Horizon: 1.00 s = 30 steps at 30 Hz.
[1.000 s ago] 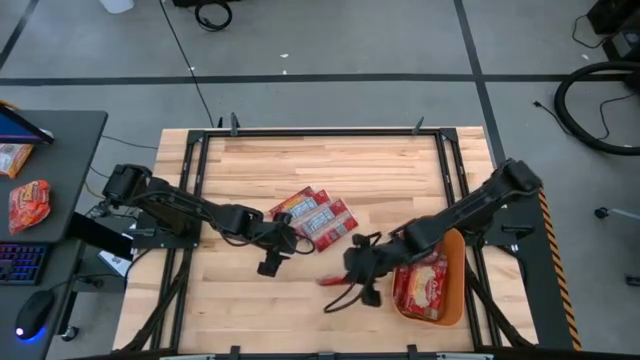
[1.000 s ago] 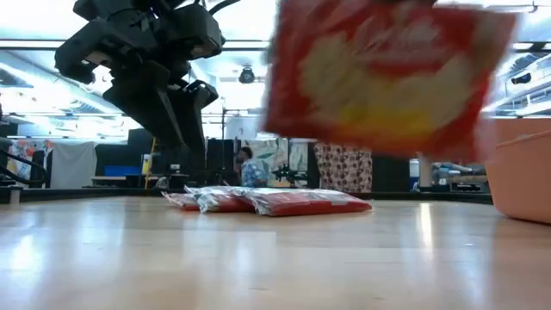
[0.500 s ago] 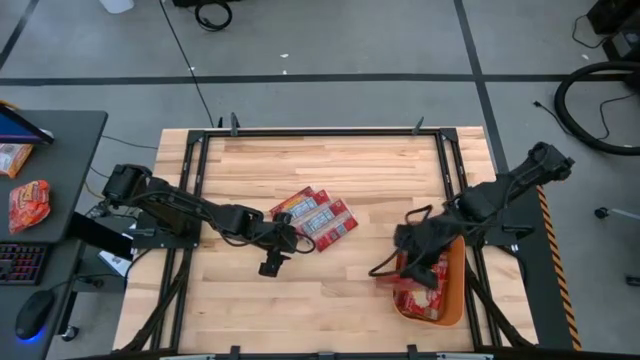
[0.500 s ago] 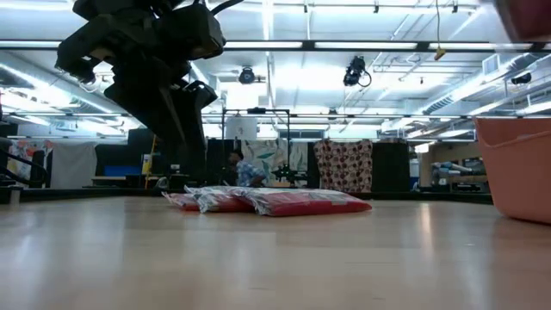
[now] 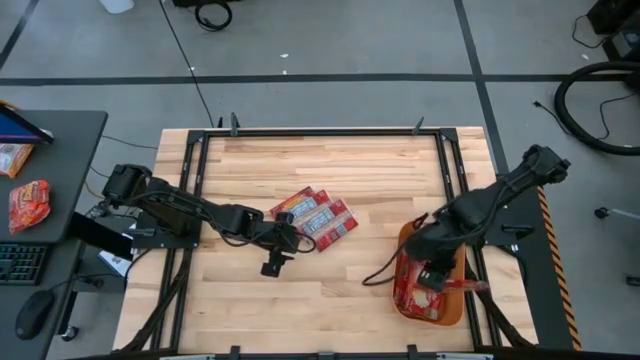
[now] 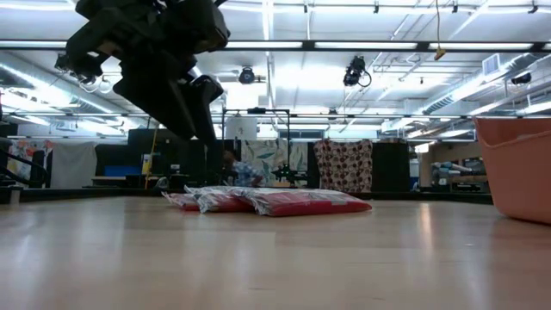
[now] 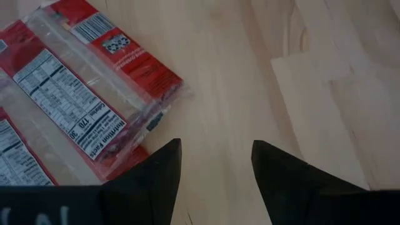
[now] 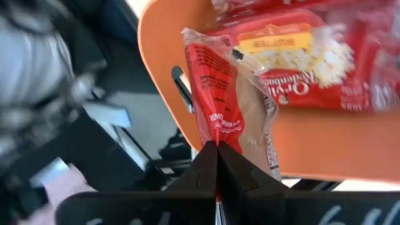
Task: Sort popcorn bags into baskets
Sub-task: Put the red popcorn bag into the orange bin
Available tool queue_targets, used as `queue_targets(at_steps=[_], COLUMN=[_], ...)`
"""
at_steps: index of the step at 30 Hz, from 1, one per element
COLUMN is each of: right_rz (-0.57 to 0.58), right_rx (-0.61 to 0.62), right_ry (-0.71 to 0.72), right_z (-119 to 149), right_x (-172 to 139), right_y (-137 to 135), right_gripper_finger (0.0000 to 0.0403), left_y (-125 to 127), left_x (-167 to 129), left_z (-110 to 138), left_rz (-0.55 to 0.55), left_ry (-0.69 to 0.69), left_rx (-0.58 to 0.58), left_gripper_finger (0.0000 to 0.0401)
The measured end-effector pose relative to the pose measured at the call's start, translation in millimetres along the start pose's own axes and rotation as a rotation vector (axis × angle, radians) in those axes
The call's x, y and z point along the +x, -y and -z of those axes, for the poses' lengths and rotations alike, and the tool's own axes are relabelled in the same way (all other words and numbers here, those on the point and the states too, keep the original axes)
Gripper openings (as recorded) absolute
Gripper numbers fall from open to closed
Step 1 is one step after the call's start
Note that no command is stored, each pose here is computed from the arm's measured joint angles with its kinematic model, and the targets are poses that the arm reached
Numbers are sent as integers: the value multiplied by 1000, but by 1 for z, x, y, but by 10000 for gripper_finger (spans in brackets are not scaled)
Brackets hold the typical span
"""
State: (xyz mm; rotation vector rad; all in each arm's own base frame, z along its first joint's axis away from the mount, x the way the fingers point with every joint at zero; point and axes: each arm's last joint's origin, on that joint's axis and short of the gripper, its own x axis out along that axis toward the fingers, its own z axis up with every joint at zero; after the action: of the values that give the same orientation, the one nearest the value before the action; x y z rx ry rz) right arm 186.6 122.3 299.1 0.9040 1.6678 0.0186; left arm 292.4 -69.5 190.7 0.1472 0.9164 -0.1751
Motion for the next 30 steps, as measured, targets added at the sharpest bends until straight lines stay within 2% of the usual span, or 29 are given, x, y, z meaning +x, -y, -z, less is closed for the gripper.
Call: queue_targets(at_steps=[4, 10, 19, 26, 30], right_rz=[28, 157, 286, 326, 357], right_rx=[-123, -76, -114, 35, 13], right_ry=[-75, -196, -168, -181, -88], right_z=[-15, -46, -86, -82, -78], right_x=[16, 42, 60, 42, 33], right_y=[-4, 4, 17, 28, 29], right_gripper_finger=[7, 11, 70, 115, 117], left_y=[0, 0, 0, 0, -2], left_x=[0, 0, 0, 3, 2], left_z=[0, 0, -1, -2, -3], left_rz=[0, 0, 0, -14, -57], left_ry=[1, 2, 9, 25, 33], left_rx=[0, 0, -1, 18, 53], left_gripper_finger=[199, 199, 199, 199, 199])
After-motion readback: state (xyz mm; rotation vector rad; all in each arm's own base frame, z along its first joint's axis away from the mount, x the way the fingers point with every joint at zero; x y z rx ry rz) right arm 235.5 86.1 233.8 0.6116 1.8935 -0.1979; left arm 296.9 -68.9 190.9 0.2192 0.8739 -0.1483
